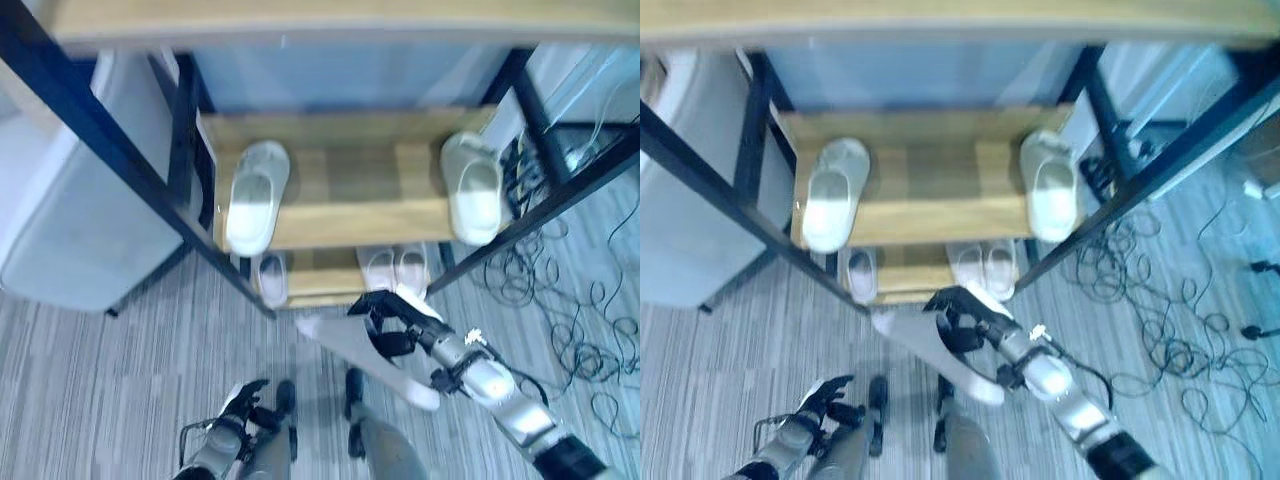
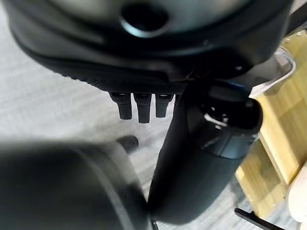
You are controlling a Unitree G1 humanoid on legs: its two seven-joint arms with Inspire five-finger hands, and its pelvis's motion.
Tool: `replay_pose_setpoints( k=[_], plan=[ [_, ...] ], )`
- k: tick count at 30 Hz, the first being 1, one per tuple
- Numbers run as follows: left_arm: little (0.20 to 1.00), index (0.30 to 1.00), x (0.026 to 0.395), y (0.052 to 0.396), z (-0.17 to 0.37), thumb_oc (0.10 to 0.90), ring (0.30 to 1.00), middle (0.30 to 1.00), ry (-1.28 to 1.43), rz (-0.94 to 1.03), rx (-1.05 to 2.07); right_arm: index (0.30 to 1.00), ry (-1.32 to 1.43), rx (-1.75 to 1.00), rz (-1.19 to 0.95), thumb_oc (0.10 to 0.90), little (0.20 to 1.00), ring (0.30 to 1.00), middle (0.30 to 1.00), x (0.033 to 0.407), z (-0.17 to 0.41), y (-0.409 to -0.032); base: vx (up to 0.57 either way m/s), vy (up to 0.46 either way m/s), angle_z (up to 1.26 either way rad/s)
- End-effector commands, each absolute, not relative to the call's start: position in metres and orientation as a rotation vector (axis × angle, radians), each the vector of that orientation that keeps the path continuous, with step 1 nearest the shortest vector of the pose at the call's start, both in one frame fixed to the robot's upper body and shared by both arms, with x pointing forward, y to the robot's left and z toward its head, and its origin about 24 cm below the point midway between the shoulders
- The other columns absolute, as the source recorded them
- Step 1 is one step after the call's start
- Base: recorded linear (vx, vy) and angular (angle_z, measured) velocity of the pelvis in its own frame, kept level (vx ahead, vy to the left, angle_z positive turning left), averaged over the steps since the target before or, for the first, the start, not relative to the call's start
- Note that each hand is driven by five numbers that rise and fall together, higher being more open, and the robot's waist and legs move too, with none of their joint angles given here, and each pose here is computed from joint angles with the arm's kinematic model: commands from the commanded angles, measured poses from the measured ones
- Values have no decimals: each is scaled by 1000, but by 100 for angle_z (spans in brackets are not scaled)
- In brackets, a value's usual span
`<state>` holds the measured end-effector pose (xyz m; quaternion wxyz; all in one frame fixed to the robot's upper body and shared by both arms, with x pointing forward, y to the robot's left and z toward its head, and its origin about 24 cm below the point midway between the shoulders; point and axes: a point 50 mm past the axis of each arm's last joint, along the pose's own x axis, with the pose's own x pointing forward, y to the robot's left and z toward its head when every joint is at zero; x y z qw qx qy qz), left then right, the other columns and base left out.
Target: Arrange the slippers neatly on the shoe rack.
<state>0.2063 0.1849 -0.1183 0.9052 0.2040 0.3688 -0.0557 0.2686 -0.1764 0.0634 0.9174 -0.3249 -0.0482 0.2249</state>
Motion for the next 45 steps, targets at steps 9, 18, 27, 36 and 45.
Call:
replay_pose_setpoints(
  k=[9,18,27,36,45],
  plan=[
    [900,900,228,176,-73,800,900,900,457,-49,284,300,-795,-867,-81,400,300,300,300,306,210,-184,-86,-16,24],
    [900,900,249,177,-21,800,900,900,197,11,187,300,-1068,-1051,-429,400,300,300,300,305,294,-207,63,-24,10],
    [900,900,252,189,16,800,900,900,31,67,165,300,-1237,-1168,-571,400,300,300,300,299,360,-201,120,-22,0],
    [900,900,231,205,17,800,900,900,32,115,168,300,-1220,-1286,-587,400,300,300,300,322,382,-181,80,0,-9],
    [900,900,226,210,12,800,900,900,55,100,211,300,-1098,-1374,-565,400,300,300,300,347,380,-174,17,30,-5]
  ],
)
